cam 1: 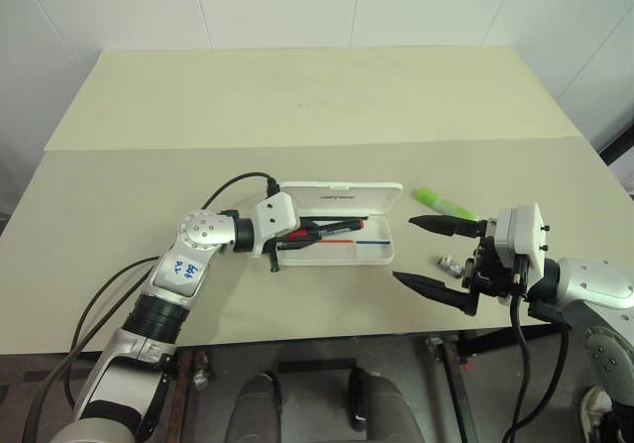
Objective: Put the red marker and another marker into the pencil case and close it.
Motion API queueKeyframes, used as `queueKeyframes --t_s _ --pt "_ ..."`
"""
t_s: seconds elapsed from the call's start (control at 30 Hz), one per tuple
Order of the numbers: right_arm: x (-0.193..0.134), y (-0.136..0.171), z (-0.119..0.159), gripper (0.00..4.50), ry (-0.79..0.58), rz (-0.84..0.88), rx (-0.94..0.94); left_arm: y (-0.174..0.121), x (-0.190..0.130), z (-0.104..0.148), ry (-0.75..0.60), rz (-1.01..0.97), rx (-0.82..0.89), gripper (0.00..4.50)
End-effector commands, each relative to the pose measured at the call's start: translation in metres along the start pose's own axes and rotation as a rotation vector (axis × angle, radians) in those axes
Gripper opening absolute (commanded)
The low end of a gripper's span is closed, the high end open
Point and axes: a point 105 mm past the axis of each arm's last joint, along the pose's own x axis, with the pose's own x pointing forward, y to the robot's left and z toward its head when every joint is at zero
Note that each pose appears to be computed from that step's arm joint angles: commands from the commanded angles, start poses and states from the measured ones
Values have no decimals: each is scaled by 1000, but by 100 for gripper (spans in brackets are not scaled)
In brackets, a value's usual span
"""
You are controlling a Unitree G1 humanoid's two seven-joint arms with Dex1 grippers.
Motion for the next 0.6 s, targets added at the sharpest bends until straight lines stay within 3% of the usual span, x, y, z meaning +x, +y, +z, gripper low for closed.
queueKeyframes --t_s 0.03,0.5,0.6 --pt "1 4 13 450 -46 10 -42 12 -1 8 15 32 93 64" --pt "2 5 14 450 -56 -1 -40 12 11 8 4 -8 149 64" --pt "2 5 14 450 -57 -4 -40 13 12 9 -5 3 143 164"
